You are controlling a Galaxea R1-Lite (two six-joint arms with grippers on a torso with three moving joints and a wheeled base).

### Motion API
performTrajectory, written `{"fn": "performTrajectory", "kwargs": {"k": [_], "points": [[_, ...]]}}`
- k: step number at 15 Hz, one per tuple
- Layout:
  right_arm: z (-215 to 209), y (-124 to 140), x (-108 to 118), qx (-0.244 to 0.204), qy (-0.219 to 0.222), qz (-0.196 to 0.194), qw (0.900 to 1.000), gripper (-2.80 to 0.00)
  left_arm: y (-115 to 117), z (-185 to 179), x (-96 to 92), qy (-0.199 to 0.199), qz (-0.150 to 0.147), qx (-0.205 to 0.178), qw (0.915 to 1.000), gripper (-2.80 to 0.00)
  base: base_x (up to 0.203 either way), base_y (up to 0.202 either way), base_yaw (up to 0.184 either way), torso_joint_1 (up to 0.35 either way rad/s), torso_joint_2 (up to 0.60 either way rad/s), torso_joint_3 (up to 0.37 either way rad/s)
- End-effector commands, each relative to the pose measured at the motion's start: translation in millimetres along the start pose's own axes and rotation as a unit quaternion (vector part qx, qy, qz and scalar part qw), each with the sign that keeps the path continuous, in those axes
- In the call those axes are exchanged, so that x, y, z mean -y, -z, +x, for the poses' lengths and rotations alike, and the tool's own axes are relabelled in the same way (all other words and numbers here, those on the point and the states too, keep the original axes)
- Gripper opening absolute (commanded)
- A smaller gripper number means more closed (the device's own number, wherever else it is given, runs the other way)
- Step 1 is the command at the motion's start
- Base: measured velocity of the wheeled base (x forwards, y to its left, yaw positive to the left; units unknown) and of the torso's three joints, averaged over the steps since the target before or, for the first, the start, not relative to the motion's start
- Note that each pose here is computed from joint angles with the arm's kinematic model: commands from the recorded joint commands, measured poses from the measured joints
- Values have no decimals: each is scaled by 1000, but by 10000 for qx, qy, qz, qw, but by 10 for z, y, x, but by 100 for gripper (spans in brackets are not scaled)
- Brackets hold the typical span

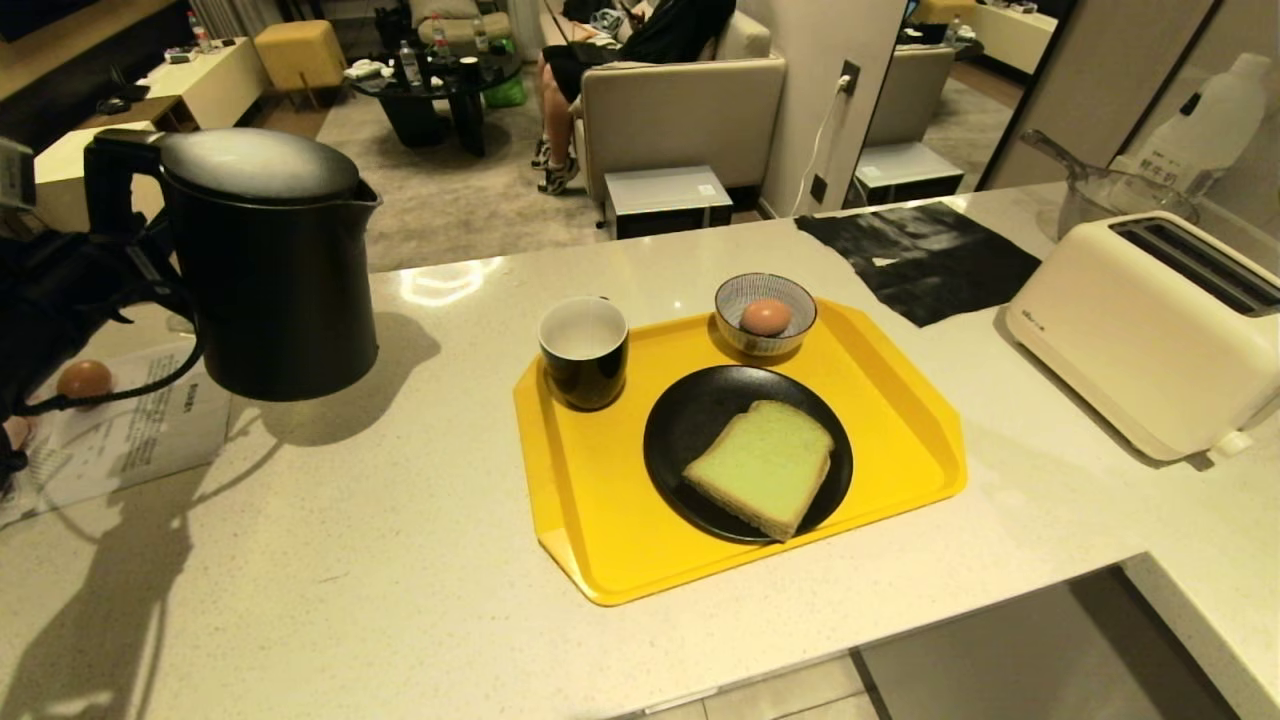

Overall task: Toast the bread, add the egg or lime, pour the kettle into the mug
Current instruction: Put the kettle back

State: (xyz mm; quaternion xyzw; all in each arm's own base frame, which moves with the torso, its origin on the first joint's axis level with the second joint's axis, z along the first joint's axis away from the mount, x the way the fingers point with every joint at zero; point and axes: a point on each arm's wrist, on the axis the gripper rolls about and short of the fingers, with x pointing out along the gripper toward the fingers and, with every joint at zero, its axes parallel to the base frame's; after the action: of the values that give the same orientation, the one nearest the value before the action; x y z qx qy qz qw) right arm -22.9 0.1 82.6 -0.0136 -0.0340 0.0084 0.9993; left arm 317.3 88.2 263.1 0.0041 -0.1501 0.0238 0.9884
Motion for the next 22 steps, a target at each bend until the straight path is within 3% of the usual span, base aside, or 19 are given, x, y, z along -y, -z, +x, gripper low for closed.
{"fn": "performTrajectory", "kwargs": {"k": [1, 7, 15, 22], "points": [[17, 73, -2, -132, -7, -1, 9999, -280, 340, 116, -69, -34, -107, -198, 9997, -280, 0, 0, 0, 0, 0, 0], [17, 72, -2, -132, -13, -1, 9999, -280, 659, 228, -89, -16, -619, -200, 9979, -280, 0, 0, 0, 0, 0, 0], [17, 73, -2, -132, -7, -1, 9999, -280, 972, 318, -18, 82, -756, -452, 9961, -280, 0, 0, 0, 0, 0, 0], [17, 73, -2, -132, -7, -1, 9999, -280, 971, 317, 13, 124, -884, -435, 9951, -280, 0, 0, 0, 0, 0, 0]]}}
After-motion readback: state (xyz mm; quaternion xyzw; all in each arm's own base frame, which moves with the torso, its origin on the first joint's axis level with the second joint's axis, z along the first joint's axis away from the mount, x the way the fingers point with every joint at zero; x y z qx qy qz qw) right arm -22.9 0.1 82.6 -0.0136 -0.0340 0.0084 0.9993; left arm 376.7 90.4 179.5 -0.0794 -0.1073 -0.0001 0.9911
